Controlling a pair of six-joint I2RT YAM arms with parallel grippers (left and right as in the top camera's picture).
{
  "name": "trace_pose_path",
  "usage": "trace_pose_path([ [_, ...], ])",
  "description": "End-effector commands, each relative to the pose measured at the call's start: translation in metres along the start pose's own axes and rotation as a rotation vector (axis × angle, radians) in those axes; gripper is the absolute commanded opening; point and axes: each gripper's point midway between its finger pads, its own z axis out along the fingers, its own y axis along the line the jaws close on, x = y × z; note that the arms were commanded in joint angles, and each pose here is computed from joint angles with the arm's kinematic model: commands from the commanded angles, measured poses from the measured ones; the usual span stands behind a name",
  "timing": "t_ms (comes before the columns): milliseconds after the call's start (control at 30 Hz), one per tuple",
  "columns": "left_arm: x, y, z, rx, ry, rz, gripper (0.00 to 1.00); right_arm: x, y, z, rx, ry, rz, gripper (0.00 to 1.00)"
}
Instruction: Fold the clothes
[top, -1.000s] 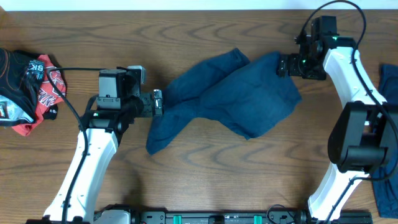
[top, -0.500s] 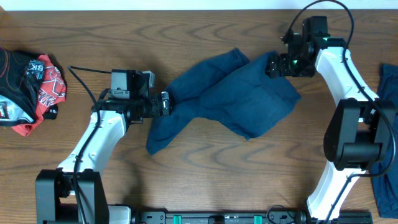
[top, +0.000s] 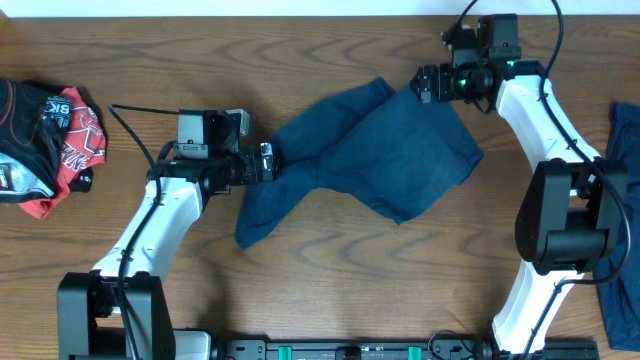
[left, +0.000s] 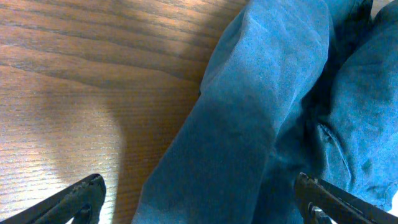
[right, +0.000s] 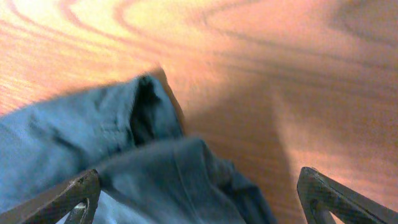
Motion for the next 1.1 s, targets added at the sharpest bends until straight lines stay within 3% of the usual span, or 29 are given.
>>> trace_pose_path([
  [0, -0.005, -0.003, -0.002, 0.014, -0.012, 0.0, 0.98, -0.002, 0.02, 0.004, -0.087, -0.006, 0.035, 0.91],
  [233, -0.006, -0.003, -0.003, 0.015, -0.017, 0.003, 0.98, 0.005, 0.066, 0.015, -0.155, 0.022, -0.033, 0.69],
  [367, -0.008, -0.003, -0.003, 0.016, -0.024, 0.005, 0.98, 0.012, 0.085, 0.018, -0.174, 0.043, -0.058, 0.62],
  [433, -0.008, -0.003, -0.003, 0.016, -0.026, 0.006, 0.98, 0.014, 0.088, 0.019, -0.177, 0.052, -0.059, 0.33],
  [467, -0.008, -0.003, -0.003, 0.017, -0.026, 0.006, 0.98, 0.015, 0.087, 0.019, -0.176, 0.057, -0.056, 0.05],
  [500, -0.008, -0.003, -0.003, 0.017, -0.026, 0.006, 0.98, 0.016, 0.086, 0.018, -0.174, 0.059, -0.051, 0.01],
  [633, -0.008, -0.003, -0.003, 0.017, -0.025, 0.006, 0.98, 0.024, 0.069, 0.017, -0.12, 0.095, -0.015, 0.06],
  [700, -0.008, -0.003, -0.003, 0.017, -0.025, 0.006, 0.98, 0.032, 0.056, 0.015, -0.085, 0.129, 0.007, 0.01],
  [767, -0.008, -0.003, -0.003, 0.017, -0.025, 0.006, 0.98, 0.037, 0.047, 0.012, -0.076, 0.15, 0.016, 0.04],
  [800, -0.008, -0.003, -0.003, 0.017, -0.025, 0.006, 0.98, 0.039, 0.043, 0.011, -0.071, 0.158, 0.025, 0.14],
  [867, -0.008, -0.003, -0.003, 0.017, -0.025, 0.006, 0.98, 0.042, 0.037, 0.008, -0.063, 0.172, 0.042, 0.6],
  [1000, -0.008, -0.003, -0.003, 0.017, -0.025, 0.006, 0.98, 0.045, 0.03, 0.007, -0.052, 0.184, 0.039, 0.79],
  [1067, -0.008, -0.003, -0.003, 0.017, -0.025, 0.006, 0.98, 0.044, 0.031, 0.007, -0.054, 0.179, 0.027, 0.76],
])
